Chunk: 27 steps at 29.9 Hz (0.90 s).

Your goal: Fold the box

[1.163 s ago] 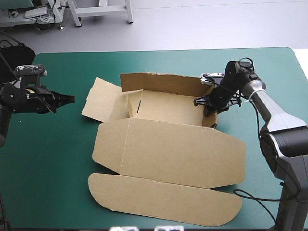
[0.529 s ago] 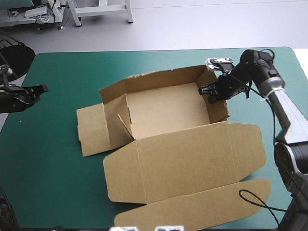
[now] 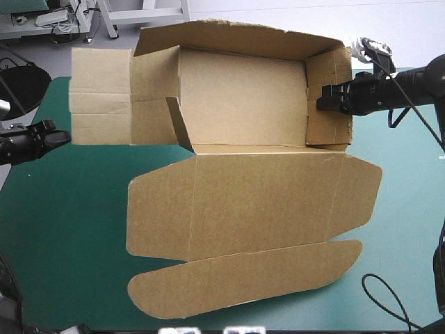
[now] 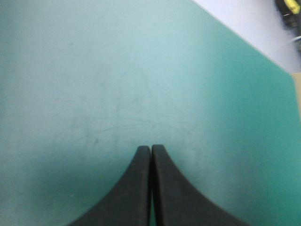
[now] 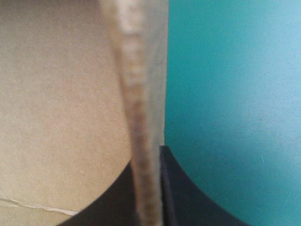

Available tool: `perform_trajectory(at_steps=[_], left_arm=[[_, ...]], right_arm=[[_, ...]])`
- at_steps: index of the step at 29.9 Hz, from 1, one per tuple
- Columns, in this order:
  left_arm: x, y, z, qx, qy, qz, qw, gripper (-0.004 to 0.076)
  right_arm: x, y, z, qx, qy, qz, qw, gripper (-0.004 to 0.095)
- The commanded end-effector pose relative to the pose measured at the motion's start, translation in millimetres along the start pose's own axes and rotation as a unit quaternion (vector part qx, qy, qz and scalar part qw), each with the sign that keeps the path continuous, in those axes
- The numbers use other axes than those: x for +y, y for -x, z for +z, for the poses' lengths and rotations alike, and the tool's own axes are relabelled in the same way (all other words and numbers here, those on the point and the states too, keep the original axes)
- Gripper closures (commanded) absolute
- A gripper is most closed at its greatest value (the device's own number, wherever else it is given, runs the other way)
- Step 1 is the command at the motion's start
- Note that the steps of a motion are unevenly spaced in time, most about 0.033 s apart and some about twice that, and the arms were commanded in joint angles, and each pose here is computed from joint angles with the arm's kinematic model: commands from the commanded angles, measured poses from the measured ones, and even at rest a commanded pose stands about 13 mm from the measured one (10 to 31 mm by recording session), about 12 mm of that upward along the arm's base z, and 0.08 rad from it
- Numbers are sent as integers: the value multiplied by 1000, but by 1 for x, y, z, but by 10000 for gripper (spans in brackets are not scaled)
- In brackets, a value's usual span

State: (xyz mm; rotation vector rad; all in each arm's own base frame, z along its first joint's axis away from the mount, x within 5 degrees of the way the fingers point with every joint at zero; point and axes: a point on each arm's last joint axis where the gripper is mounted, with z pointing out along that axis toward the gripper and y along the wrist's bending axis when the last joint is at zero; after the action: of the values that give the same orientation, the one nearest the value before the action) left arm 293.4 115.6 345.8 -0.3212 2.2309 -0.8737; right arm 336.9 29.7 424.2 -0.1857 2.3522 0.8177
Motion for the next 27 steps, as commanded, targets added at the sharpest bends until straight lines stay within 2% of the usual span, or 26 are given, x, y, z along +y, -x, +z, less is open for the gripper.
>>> perform_trajectory(at_steps=[1,6,11,16,27], left_arm=[[-30,8,-5,-26,-110,5,994,733],[-51,2,14,4,-139,26,990,733],[-87,2,26,-13,-238,24,971,733],[-125,-2,26,-29,-323,30,946,733],[-166,-24,0,-27,-340,92,936,733]], right_arm=[[30,3,-30,-49,51,-13,997,926],[40,5,-31,-60,98,-10,993,926],[45,4,-27,-53,105,-16,993,925],[46,5,-18,-51,102,-18,993,924],[44,8,2,-57,57,-29,996,924]])
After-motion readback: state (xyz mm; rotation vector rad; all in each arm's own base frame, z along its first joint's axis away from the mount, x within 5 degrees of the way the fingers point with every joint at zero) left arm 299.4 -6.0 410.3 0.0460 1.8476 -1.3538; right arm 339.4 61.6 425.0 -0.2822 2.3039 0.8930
